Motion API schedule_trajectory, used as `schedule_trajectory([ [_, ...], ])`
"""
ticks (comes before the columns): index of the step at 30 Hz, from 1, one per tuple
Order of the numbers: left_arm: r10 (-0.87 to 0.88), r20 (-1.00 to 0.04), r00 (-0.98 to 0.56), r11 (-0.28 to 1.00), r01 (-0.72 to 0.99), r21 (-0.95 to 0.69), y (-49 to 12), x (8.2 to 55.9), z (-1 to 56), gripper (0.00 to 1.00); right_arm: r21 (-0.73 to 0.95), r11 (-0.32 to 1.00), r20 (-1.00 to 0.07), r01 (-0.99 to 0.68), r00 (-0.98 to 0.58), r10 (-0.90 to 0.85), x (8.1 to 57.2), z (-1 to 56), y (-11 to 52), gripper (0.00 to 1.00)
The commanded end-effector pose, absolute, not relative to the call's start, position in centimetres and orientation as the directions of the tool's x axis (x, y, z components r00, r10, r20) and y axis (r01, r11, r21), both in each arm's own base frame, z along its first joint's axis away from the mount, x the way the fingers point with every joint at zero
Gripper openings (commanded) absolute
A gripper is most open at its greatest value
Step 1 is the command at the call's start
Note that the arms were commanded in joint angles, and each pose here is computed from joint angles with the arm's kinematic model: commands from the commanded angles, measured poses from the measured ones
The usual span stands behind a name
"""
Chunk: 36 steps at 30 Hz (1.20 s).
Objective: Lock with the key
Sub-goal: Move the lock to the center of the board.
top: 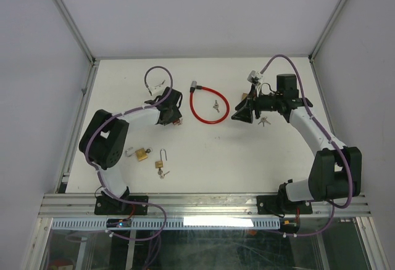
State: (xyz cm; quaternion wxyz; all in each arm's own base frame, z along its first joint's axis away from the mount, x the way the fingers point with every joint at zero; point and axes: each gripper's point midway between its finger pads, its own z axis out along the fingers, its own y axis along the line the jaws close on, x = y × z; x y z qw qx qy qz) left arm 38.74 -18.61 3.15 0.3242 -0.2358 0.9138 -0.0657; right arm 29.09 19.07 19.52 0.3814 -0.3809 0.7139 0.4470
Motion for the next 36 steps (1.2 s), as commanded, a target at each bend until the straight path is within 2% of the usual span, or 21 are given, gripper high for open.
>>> schedule_trajectory([
  [1, -0.472, -0.550, -0.689, 0.876, -0.296, -0.380, -21.1, 37.2, 6.1, 0.32, 0.258, 0.236, -0.932, -0.937, -0.306, -0.196, 28.6, 20.3, 19.9, 0.62],
  [6, -0.474, -0.517, -0.712, 0.865, -0.266, -0.426, -22.6, 35.1, 6.0, 0.32, 0.193, 0.181, -0.948, -0.964, -0.230, -0.218, 27.7, 19.1, 20.9, 0.62],
  [11, -0.480, -0.486, -0.731, 0.856, -0.270, -0.440, -24.0, 33.3, 5.2, 0.34, 0.197, 0.172, -0.943, -0.965, -0.234, -0.236, 27.7, 18.5, 21.3, 0.62],
  [15, -0.458, -0.474, -0.752, 0.862, -0.245, -0.445, -25.3, 32.2, 4.9, 0.41, 0.195, 0.175, -0.942, -0.965, -0.234, -0.240, 27.7, 18.3, 21.2, 0.62],
  [20, -0.436, -0.482, -0.759, 0.867, -0.212, -0.451, -25.8, 31.8, 5.5, 0.55, 0.195, 0.177, -0.941, -0.965, -0.235, -0.243, 27.7, 18.3, 21.2, 0.62],
  [28, -0.344, -0.605, -0.718, 0.908, -0.089, -0.410, -24.6, 32.3, 8.7, 0.70, 0.201, 0.170, -0.940, -0.965, -0.239, -0.245, 27.7, 18.1, 21.2, 0.62],
  [32, -0.252, -0.703, -0.665, 0.930, 0.034, -0.365, -23.8, 32.5, 10.7, 0.76, 0.196, 0.168, -0.940, -0.966, -0.234, -0.249, 27.7, 18.0, 21.2, 0.62],
  [36, -0.149, -0.810, -0.567, 0.914, 0.233, -0.332, -24.0, 32.0, 14.1, 0.83, 0.183, 0.167, -0.940, -0.969, -0.222, -0.258, 27.6, 17.6, 21.2, 0.62],
])
